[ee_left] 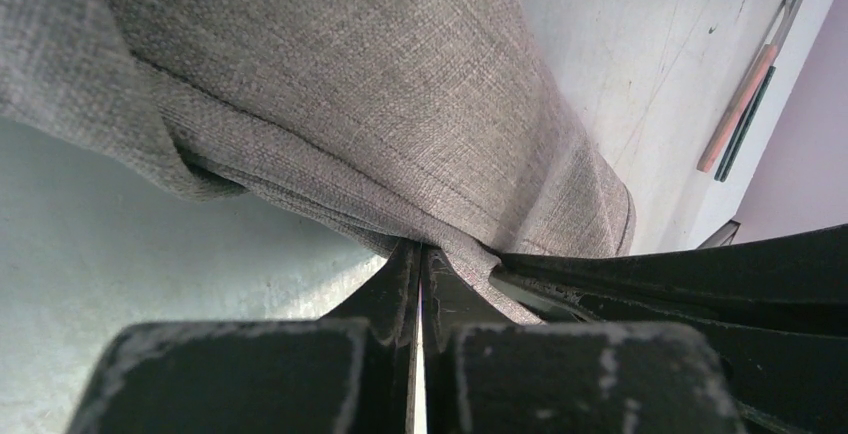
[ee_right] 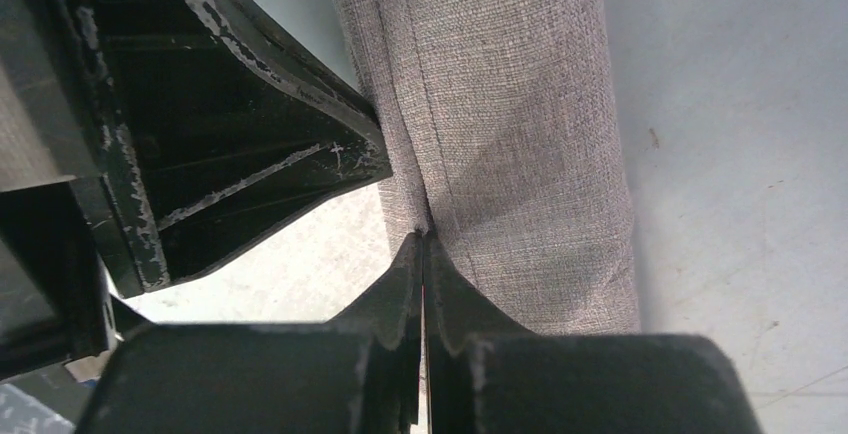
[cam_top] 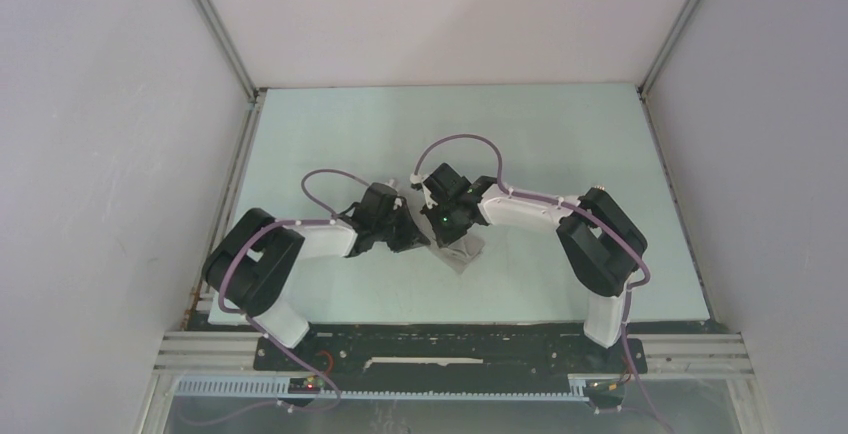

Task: Fold the napkin into a case and place the utensils inside
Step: Smooth out the smaller rectangle-folded napkin at the center of the board.

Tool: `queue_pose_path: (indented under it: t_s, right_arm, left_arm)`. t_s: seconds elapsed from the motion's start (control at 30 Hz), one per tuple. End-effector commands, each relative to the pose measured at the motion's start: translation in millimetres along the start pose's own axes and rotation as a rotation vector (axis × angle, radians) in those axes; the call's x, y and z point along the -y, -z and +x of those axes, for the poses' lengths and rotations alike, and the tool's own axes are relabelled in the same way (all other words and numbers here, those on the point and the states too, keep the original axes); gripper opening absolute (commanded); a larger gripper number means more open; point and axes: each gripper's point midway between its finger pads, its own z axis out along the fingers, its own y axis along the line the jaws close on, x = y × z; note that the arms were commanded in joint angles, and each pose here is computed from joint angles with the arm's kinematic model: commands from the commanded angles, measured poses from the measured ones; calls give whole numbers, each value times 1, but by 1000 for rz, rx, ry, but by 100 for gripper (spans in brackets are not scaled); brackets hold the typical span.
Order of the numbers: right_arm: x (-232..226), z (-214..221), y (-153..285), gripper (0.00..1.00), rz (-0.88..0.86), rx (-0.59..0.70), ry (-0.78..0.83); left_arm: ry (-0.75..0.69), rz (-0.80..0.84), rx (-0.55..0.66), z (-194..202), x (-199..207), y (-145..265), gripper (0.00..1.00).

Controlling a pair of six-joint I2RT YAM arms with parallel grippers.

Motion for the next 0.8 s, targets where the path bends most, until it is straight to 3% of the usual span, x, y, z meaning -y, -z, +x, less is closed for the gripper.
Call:
queue_pose_path:
  t_s: [0.0, 0.3, 0.6, 0.77]
  right_arm:
    - [-24, -19, 20, 0, -69, 52, -85]
    - [-14, -14, 5, 0, -32, 19, -257]
    - [-8, -14, -12, 0, -23, 10, -338]
    - [-12, -11, -16, 0, -50, 12, -370]
  left_arm:
    - [-3, -26, 26, 2, -7, 0, 0]
    - [-31, -25, 53, -2, -4, 9, 1]
    - [-81, -27, 84, -4, 2, 40, 8]
    - [-27, -25, 126, -23, -9, 66, 0]
